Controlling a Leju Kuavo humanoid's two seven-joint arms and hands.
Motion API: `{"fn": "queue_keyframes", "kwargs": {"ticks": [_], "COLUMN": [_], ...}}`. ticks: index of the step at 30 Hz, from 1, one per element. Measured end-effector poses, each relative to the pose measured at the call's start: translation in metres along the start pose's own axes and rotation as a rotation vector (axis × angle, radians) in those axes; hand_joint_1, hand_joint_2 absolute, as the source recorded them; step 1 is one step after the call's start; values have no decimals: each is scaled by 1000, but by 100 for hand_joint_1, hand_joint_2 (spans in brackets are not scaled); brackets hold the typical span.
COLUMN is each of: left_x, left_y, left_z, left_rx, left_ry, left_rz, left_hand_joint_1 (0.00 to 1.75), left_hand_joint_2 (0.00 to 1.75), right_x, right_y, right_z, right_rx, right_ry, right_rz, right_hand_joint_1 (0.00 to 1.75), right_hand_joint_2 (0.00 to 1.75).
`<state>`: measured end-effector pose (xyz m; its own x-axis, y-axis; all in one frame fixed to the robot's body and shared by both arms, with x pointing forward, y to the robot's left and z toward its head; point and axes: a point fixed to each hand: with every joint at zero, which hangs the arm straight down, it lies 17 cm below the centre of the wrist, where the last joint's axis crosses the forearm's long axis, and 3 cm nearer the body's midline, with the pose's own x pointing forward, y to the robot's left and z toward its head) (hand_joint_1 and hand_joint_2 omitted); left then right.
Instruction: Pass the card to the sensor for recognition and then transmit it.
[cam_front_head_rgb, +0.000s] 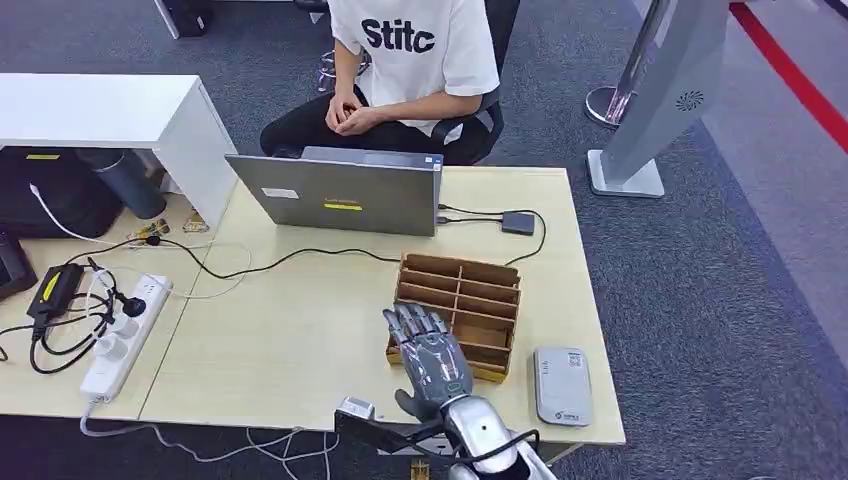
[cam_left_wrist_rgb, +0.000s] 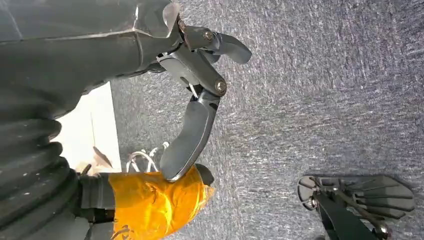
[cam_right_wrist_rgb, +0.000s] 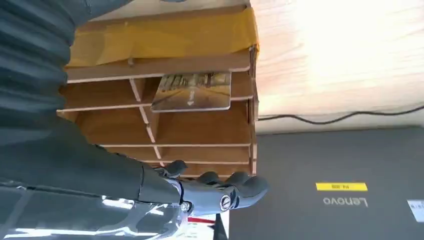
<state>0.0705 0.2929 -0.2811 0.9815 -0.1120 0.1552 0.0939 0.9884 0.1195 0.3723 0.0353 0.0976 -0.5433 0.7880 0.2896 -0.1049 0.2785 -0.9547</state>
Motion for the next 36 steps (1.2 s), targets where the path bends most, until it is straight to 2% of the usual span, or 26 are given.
{"fn": "queue_keyframes", "kwargs": {"ticks": [17, 18, 19, 20, 25, 29, 34, 36], "left_x": [0, 0, 0, 0, 0, 0, 0, 0], "left_y": [0, 0, 0, 0, 0, 0, 0, 0], "left_z": [0, 0, 0, 0, 0, 0, 0, 0], "left_rx": [0, 0, 0, 0, 0, 0, 0, 0], "left_ry": [-2, -1, -1, -1, -1, -1, -1, -1], "left_rz": [-8, -9, -10, -10, -13, -13, -13, -15], "left_hand_joint_1": [0, 0, 0, 0, 0, 0, 0, 0], "left_hand_joint_2": [175, 175, 175, 175, 175, 175, 175, 175], "right_x": [-11, -12, -12, -13, -17, -17, -19, -20], "right_y": [14, 14, 15, 15, 15, 14, 13, 12], "right_z": [-4, -4, -4, -4, -4, -4, -5, -5], "right_rx": [26, 25, 26, 25, 22, 19, 13, 8], "right_ry": [30, 31, 32, 34, 45, 45, 51, 53], "right_rz": [-2, -3, -2, -1, 4, 8, 27, 34], "right_hand_joint_1": [0, 33, 140, 147, 148, 162, 161, 154], "right_hand_joint_2": [175, 175, 175, 175, 175, 175, 175, 175]}}
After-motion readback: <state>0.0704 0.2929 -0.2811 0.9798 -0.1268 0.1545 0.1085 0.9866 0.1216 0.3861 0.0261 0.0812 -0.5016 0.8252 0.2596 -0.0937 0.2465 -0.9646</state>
